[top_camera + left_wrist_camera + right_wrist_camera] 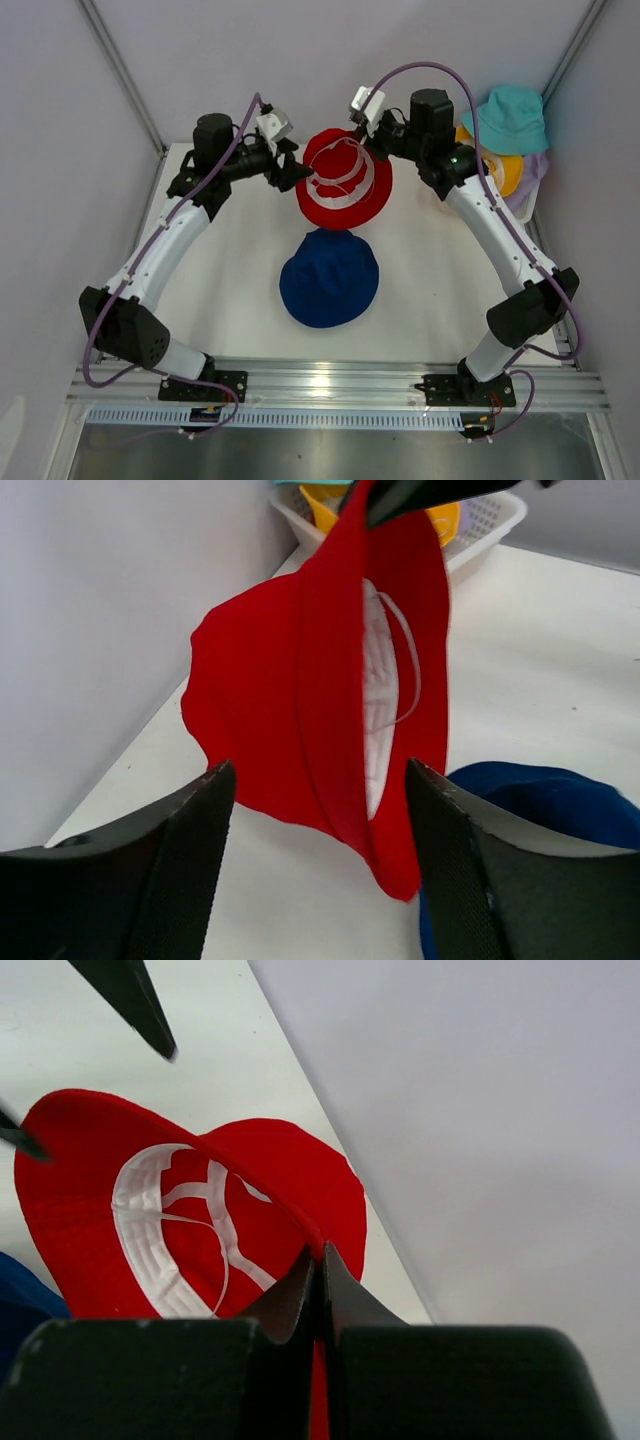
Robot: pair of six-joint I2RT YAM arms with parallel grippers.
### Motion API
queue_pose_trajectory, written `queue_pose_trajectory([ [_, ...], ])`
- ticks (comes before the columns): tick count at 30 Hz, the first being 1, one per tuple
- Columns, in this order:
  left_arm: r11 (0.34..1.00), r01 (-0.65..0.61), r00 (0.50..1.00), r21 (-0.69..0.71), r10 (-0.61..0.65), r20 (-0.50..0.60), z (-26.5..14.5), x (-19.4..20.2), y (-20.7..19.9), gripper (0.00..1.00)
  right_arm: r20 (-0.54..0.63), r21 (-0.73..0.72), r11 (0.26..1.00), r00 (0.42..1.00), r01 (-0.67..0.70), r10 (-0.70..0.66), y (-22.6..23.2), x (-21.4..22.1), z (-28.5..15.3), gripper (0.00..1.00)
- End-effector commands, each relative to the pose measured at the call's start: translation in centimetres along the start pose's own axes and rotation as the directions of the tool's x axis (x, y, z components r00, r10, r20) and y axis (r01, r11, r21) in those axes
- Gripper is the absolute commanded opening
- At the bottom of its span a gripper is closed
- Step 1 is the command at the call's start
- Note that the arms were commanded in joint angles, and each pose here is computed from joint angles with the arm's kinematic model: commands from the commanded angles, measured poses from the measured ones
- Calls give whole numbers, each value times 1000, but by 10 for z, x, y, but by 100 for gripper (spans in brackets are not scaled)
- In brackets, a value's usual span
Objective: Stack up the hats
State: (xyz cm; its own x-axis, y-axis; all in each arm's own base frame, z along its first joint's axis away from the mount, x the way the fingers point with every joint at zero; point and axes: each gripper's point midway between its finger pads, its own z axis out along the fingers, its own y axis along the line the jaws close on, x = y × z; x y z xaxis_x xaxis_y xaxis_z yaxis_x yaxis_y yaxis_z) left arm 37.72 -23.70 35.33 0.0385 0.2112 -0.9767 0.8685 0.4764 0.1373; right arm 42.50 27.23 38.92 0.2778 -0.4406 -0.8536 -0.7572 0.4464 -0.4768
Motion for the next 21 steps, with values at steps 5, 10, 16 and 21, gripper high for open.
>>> queue_pose_trajectory([
  [5, 994, 36, 999, -103, -35, 9, 19, 9, 29, 51, 133, 8, 1000, 991, 18, -19, 12, -43, -6, 0],
  [10, 973, 61, 998, -224, -60, 10, 16, 17, 48, 22, 146, 14, 1000, 989, 3, -5, 25, -51, -17, 0],
  [16, 993, -28, 996, -115, 38, 82, -8, -7, 13, 1, 117, 14, 1000, 993, -25, 24, 48, -41, -30, 0],
  [21, 989, -151, 985, 1, 150, 88, -26, 8, -27, 1, 140, 26, 996, 987, -80, 76, 63, -40, -46, 0],
])
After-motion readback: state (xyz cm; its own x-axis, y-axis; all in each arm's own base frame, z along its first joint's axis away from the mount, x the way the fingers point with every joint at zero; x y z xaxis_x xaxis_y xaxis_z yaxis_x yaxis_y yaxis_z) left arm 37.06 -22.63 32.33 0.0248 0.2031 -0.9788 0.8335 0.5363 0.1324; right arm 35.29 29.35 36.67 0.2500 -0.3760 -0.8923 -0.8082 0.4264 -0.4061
